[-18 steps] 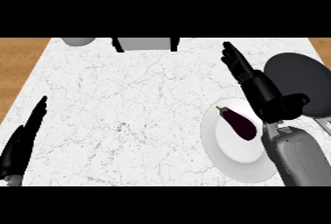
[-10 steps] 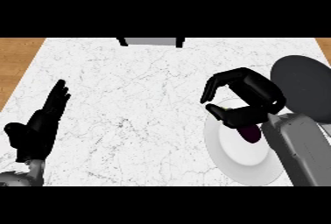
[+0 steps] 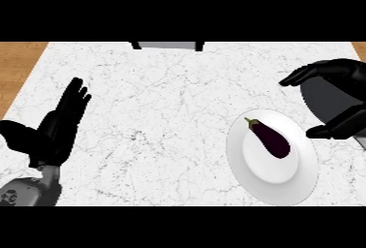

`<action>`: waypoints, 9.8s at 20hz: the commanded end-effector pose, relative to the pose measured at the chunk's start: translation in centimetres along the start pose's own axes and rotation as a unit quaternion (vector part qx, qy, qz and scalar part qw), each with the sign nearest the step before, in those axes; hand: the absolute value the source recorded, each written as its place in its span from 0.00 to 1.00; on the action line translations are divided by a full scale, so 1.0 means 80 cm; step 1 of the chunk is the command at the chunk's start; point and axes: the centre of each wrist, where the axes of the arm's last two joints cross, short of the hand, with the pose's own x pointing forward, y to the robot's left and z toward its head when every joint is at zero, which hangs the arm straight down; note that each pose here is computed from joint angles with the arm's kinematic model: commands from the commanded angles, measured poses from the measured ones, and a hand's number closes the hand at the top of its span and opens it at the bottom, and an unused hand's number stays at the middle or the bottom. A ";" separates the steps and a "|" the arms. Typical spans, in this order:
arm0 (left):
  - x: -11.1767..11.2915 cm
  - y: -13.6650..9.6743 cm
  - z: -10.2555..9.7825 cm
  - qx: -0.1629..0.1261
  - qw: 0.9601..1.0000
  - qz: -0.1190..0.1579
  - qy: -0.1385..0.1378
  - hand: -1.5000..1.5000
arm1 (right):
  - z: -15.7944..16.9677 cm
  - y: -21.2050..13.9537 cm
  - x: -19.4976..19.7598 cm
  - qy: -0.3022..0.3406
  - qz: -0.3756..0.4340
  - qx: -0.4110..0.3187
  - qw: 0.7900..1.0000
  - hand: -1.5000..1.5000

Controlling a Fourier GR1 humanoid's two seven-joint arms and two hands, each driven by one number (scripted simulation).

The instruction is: Pick the eggplant from the plate and place it in the pan

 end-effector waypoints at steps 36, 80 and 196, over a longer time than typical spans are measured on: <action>0.012 0.015 0.003 0.011 1.000 0.008 0.018 0.50 | -0.067 0.043 -0.048 0.034 0.480 0.395 0.782 0.00; -0.018 0.022 -0.020 0.020 1.000 0.012 0.021 0.50 | -0.088 0.177 -0.159 0.069 0.461 0.444 0.765 0.00; 0.003 0.013 -0.015 0.005 1.000 0.016 0.010 0.50 | 0.432 0.004 -0.037 0.217 -0.002 -0.516 0.829 0.00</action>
